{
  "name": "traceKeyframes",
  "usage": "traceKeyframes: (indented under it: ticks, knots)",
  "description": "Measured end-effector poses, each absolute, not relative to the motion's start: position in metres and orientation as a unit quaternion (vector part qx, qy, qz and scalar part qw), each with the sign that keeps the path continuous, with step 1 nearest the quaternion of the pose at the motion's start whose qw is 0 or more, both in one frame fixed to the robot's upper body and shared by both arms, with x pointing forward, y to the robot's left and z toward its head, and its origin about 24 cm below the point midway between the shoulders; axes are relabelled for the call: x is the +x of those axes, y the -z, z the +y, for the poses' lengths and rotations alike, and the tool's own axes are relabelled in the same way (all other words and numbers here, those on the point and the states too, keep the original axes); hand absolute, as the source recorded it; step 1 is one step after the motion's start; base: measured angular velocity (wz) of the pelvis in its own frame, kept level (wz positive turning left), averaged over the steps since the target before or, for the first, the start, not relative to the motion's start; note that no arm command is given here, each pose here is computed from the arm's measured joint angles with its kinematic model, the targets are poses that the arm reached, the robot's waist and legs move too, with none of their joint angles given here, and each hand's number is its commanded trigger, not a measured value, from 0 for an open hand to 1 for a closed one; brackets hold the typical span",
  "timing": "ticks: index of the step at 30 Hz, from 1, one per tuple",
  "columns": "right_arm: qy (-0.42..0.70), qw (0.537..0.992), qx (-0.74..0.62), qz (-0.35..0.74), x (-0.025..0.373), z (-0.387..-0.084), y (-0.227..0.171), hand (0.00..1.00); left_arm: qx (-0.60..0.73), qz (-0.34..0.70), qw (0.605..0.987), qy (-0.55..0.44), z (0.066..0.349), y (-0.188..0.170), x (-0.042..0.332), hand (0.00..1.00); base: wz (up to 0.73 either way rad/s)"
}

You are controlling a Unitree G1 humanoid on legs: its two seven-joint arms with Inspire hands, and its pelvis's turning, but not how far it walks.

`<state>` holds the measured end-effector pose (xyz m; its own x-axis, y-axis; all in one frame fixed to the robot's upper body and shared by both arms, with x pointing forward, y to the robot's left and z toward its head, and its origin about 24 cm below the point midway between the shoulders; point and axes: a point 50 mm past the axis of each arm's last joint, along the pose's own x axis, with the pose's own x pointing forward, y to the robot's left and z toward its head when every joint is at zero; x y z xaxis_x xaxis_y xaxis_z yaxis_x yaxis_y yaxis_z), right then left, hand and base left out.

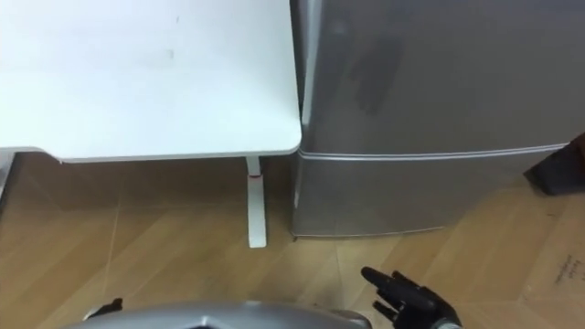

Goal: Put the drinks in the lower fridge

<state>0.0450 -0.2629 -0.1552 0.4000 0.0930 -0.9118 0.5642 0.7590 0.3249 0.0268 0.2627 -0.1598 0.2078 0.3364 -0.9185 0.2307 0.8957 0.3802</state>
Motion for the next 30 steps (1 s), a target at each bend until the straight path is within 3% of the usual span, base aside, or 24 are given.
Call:
traceKeyframes:
  ticks: [10,21,30]
  knots:
    - [0.084,0.782,0.128,0.605,0.047,-0.257,0.161,0.00,0.229,0.632,0.740,-0.035,0.263,0.160,0.023,0.00,0.12]
    - [0.058,0.776,0.080,0.623,0.044,-0.243,0.166,0.00,0.234,0.626,0.743,-0.012,0.253,0.163,0.031,0.00,0.01]
    - [0.081,0.770,0.083,0.627,0.038,-0.242,0.167,0.00,0.234,0.655,0.718,0.007,0.245,0.166,0.021,0.00,0.00]
